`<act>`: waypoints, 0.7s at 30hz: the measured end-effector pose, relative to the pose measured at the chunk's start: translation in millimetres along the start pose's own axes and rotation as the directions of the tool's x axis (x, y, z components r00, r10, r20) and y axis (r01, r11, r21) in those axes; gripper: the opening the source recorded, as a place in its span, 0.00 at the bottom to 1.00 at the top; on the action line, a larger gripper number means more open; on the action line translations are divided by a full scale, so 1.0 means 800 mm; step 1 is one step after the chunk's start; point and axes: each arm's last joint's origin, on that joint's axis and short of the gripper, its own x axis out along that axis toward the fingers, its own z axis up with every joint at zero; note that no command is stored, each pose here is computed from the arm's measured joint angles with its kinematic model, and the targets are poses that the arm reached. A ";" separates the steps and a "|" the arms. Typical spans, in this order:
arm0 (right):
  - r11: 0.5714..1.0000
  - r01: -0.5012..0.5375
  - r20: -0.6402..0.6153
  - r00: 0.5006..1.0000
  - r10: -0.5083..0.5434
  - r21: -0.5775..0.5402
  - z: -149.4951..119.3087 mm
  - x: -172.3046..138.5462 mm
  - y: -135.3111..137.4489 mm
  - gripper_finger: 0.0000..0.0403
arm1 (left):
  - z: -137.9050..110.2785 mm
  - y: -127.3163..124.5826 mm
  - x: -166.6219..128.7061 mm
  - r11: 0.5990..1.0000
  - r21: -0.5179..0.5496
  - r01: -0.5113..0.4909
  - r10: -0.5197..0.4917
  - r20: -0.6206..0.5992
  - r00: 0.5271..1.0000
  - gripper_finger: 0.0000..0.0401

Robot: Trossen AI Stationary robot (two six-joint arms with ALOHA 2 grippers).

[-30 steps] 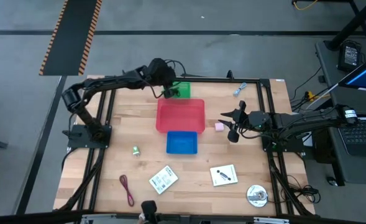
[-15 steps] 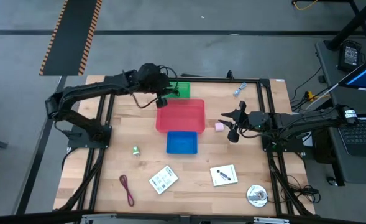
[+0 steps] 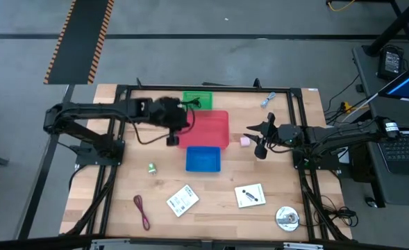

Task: Pick and place items into bin
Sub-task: Put the white charger adapter into the red bin

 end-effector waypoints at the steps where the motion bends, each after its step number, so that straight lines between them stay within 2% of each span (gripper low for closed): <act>1: 1.000 -0.017 0.000 1.000 0.017 -0.018 0.000 0.000 0.001 0.31 | -0.006 -0.008 0.005 1.000 0.001 0.016 -0.016 -0.023 1.000 0.01; 5: 0.999 -0.037 0.001 0.999 0.037 -0.029 0.000 -0.002 0.005 0.31 | -0.030 -0.036 0.026 0.998 0.009 0.062 -0.062 -0.033 0.998 0.01; 12: 0.991 -0.125 0.000 0.992 0.125 -0.047 -0.001 -0.006 0.016 0.31 | -0.074 -0.064 0.065 0.995 -0.046 0.091 -0.085 0.117 0.989 0.01; 17: 0.989 -0.142 -0.004 0.990 0.142 -0.037 0.000 -0.008 0.020 0.31 | -0.095 -0.075 0.069 0.994 -0.087 0.063 -0.047 0.169 0.985 0.01; 21: 0.990 -0.138 -0.037 0.990 0.137 -0.016 0.018 -0.011 0.020 0.31 | -0.099 -0.082 0.069 0.994 -0.091 0.059 -0.035 0.254 0.967 0.00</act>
